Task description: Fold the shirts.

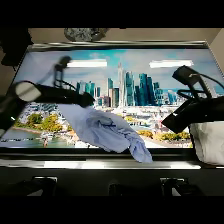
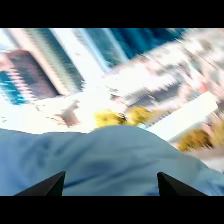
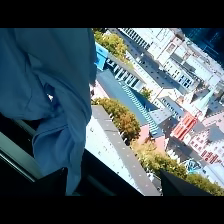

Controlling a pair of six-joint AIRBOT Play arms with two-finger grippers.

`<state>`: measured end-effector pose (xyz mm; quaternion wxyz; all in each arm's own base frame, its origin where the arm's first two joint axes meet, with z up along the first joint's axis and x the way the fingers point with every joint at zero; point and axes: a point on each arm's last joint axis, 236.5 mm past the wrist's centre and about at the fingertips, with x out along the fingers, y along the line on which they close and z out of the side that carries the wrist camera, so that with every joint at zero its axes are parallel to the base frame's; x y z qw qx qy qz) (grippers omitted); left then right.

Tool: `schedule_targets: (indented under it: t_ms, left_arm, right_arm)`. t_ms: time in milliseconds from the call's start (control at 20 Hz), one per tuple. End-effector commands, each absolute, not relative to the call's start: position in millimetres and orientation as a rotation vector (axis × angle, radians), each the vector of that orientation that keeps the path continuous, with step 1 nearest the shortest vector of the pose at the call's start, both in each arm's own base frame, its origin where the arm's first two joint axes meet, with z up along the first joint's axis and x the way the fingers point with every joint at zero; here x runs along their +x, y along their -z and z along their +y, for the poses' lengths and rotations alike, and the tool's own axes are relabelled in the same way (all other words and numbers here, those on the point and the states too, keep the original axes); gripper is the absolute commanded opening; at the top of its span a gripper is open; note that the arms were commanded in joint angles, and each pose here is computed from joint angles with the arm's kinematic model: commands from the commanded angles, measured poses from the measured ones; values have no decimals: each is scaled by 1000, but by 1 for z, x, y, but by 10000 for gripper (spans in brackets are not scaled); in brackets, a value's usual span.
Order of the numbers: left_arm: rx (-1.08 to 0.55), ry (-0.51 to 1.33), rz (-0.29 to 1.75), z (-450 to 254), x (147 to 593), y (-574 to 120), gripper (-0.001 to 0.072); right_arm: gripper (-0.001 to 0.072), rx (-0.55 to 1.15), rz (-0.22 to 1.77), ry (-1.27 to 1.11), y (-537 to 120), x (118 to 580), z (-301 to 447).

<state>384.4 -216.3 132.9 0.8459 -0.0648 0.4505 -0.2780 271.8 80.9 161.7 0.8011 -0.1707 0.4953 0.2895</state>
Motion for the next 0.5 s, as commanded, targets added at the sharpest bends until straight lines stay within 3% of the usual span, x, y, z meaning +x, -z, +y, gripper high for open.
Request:
schedule_targets:
  t_ms: [0,200,450]
  left_arm:
    - [-246,171,1018,-60,419,-119,706]
    - [-397,12,1337,-2,352,-4,702]
    - [-519,242,1530,-77,280,70,698]
  right_arm:
    - [689,-286,1144,-673,-116,273,94]
    - [689,-140,1310,-713,-21,246,108]
    - [689,-96,1357,-699,28,239,109]
